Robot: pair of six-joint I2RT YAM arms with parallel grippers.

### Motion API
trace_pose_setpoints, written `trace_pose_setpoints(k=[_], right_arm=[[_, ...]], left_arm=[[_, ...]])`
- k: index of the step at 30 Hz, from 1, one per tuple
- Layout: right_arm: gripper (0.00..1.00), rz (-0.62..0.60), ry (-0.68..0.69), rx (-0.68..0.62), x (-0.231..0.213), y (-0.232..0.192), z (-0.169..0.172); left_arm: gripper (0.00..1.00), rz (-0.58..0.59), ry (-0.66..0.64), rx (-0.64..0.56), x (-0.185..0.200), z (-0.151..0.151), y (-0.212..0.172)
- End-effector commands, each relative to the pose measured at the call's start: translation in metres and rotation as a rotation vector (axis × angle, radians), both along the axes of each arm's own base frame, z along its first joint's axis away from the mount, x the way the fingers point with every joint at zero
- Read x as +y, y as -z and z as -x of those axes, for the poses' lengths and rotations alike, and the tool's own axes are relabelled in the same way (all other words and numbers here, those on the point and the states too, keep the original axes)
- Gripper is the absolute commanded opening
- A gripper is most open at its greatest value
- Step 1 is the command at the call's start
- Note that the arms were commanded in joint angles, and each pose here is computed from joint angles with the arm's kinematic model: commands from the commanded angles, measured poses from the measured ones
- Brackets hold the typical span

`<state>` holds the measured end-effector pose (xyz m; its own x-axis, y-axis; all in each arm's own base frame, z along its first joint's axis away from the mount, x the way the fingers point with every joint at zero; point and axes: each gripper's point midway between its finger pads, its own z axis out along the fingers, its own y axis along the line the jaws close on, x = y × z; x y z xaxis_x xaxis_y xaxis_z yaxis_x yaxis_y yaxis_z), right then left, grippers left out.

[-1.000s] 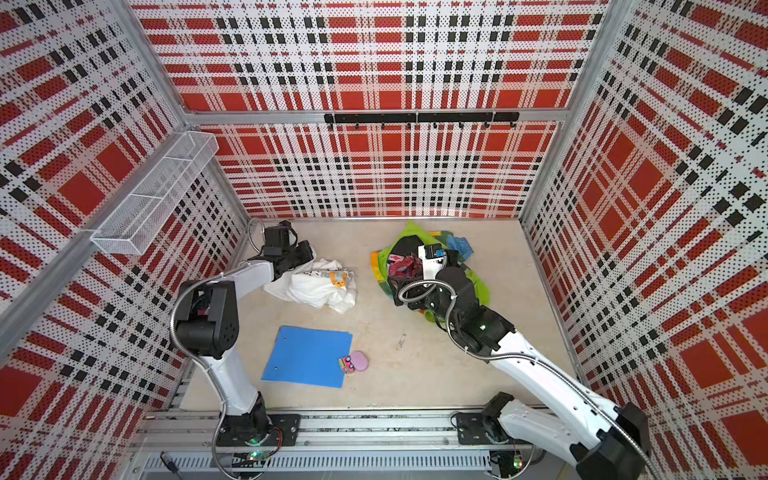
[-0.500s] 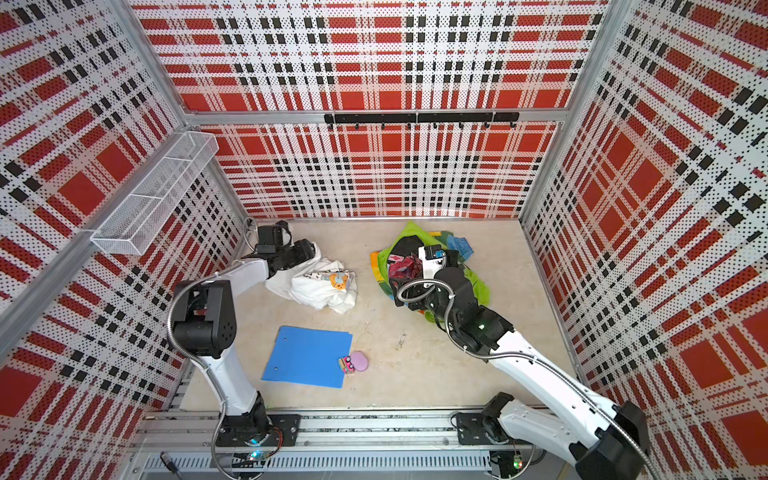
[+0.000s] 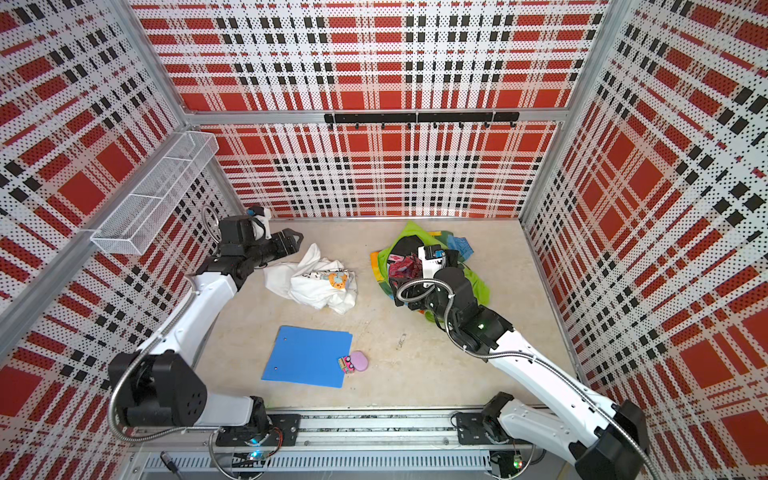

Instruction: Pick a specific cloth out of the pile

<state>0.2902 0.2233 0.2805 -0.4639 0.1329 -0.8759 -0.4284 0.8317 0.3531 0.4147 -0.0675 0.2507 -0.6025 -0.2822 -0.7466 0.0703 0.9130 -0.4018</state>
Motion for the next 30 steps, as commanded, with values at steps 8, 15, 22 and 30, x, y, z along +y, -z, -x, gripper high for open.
trace_pose_setpoints(k=[8, 15, 22, 30], right_arm=[[1.0, -0.028, 0.012, -0.043, -0.002, -0.015, -0.002], [1.0, -0.032, 0.004, -0.037, -0.001, -0.013, -0.001], [1.0, -0.027, 0.028, -0.035, -0.01, -0.012, 0.003], [1.0, -0.019, 0.026, -0.026, -0.008, -0.007, 0.002]], left_arm=[[0.81, -0.12, 0.035, 0.145, -0.057, 0.092, 0.061], [0.81, -0.123, -0.016, 0.076, -0.06, 0.05, 0.065], [0.8, -0.103, -0.055, 0.129, -0.042, -0.004, 0.093], [0.8, -0.096, -0.075, 0.203, -0.03, -0.026, 0.152]])
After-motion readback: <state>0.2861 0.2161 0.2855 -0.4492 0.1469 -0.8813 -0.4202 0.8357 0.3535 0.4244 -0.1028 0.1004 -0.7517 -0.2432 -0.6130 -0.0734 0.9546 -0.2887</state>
